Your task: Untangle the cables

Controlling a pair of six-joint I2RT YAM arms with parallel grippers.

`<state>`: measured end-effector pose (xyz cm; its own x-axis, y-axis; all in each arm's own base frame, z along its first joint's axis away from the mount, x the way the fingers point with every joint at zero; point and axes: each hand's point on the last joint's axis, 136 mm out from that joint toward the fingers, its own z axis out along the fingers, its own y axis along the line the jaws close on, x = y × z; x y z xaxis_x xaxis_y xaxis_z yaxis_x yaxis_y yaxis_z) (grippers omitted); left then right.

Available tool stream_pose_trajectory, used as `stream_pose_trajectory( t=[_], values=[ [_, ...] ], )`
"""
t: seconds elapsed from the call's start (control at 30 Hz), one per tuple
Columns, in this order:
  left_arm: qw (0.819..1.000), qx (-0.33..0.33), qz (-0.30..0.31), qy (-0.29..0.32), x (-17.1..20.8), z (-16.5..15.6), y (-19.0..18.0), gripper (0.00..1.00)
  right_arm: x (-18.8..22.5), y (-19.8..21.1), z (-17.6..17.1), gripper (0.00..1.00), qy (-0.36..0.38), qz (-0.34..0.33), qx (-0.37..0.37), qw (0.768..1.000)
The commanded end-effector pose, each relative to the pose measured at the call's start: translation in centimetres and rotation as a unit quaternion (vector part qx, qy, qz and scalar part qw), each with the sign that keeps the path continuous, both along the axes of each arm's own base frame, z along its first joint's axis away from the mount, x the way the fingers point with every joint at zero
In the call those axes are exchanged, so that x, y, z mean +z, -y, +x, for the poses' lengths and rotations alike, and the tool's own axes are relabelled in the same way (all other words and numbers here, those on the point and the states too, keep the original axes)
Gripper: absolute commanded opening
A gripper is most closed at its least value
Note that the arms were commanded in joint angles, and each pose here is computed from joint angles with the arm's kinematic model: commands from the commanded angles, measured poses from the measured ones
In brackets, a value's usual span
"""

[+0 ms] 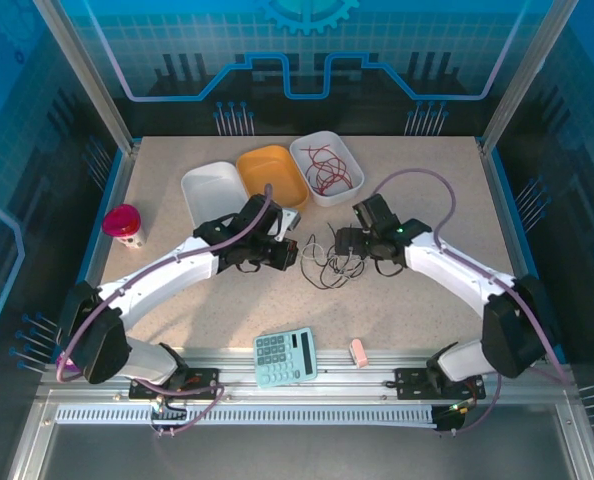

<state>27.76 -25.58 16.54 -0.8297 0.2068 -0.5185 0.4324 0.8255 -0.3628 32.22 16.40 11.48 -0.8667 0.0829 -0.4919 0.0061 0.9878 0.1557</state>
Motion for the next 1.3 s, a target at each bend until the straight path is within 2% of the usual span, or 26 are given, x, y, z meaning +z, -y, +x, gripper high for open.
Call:
stream_pose_trajectory(
  t=[0.0,0.2,0.47,0.77,1.0,1.27],
  values=[
    [1.000,-0.004,-0.025,0.001,1.8,-1.2,-0.1,0.00,-0.6,-1.2,0.7,1.00,-0.012,-0.018,0.017,1.000],
    [0.998,-0.002,-0.050,0.043,4.9,-1.4,-0.5,0.00,-3.7,-2.3,1.3,1.00,-0.053,-0.029,0.023,0.998],
    [0.992,-0.001,-0.076,0.104,9.2,-1.3,-0.9,0.00,-7.8,-1.7,0.5,0.99,-0.105,-0.051,0.008,0.993],
    [0.966,0.034,-0.100,0.234,17.6,-0.3,-3.0,0.00,-9.2,0.2,0.0,0.99,-0.120,-0.050,-0.017,0.991],
    [0.944,0.070,-0.099,0.307,22.6,0.5,-5.0,0.00,-8.9,1.6,-0.3,0.98,-0.115,-0.044,-0.034,0.992],
    [0.928,0.129,-0.073,0.340,24.5,3.3,-6.7,0.00,-5.8,1.4,-0.2,0.96,-0.077,-0.014,-0.023,0.997]
  ],
)
